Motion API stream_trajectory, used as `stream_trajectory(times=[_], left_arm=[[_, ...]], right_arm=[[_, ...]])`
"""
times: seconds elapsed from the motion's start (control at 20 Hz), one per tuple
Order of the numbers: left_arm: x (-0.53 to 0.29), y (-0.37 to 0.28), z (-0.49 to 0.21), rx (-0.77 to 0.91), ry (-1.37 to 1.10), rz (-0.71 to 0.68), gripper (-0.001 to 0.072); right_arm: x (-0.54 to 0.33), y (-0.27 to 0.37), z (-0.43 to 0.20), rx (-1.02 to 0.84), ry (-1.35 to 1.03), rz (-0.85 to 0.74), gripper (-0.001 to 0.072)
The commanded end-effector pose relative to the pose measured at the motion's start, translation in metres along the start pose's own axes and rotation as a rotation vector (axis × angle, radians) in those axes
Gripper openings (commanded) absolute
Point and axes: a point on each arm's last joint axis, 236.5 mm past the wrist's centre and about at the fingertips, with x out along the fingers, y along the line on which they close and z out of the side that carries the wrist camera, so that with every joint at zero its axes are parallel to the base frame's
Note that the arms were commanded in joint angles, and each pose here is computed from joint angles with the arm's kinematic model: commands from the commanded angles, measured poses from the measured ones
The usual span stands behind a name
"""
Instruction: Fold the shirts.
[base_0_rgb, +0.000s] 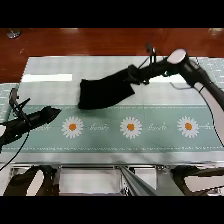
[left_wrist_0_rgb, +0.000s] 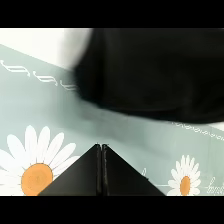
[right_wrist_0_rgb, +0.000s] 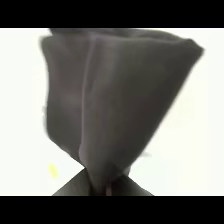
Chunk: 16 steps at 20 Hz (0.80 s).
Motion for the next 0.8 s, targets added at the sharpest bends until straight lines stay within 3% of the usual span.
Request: stream_trajectory(times=[0.0,0.15,0.4,0.75], left_arm=[[0.0,0.0,-0.001,0.0,0.002,0.0,0.0023],[0.0,0.0,-0.002,0.0,0.01,-0.002,0.0023],[0.0,-0.004,-0.015,0.027,0.063,-0.019,0.0023],[-0.001,-0.006,-0.02,0.034,0.084,-0.026,0.0023]], right_arm=[[-0.08,0.019,0.053,-0.141,-0.119,-0.192,0.0034],[-0.152,0.016,0.074,-0.132,-0.191,-0.264,0.0034],[-0.279,-0.045,0.07,0.082,-0.341,-0.366,0.0034],[-0.393,-0.154,-0.054,0.55,-0.352,-0.689,0.0034]])
